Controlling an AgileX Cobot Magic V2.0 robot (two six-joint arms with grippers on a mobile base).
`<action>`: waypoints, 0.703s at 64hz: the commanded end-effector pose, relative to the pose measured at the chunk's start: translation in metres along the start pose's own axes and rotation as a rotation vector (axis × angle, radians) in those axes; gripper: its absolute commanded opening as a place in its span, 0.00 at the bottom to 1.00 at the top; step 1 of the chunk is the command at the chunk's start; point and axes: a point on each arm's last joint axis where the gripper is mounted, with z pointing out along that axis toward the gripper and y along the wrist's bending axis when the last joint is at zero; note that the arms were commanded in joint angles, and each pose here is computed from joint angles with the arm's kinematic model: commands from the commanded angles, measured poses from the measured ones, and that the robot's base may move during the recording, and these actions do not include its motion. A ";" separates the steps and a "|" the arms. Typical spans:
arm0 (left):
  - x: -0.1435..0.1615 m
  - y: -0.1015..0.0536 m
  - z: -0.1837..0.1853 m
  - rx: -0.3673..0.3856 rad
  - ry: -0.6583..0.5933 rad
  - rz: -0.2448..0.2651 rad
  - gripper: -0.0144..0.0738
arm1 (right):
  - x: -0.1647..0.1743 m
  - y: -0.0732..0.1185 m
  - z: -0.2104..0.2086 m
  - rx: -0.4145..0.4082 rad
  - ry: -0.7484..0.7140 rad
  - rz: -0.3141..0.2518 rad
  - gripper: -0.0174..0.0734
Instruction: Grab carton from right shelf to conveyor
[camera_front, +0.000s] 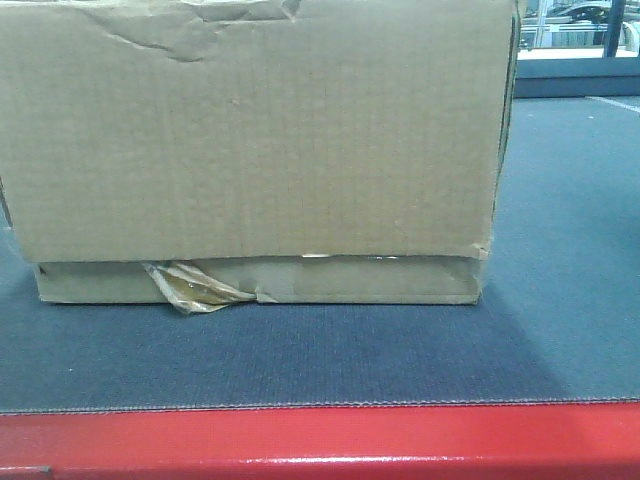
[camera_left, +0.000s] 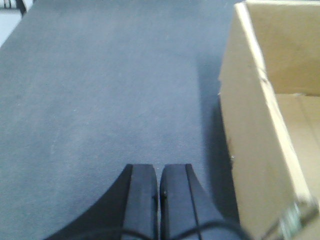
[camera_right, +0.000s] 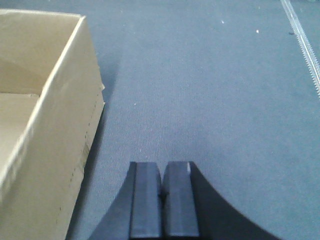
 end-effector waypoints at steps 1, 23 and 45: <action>0.021 0.000 -0.012 0.016 -0.110 -0.005 0.18 | 0.021 -0.002 -0.009 -0.002 -0.102 -0.010 0.12; 0.066 0.001 -0.047 0.027 -0.274 -0.009 0.18 | 0.101 -0.006 -0.045 -0.027 -0.366 -0.035 0.12; 0.066 0.002 -0.057 0.028 -0.324 -0.012 0.18 | 0.119 -0.007 -0.062 -0.040 -0.528 -0.034 0.12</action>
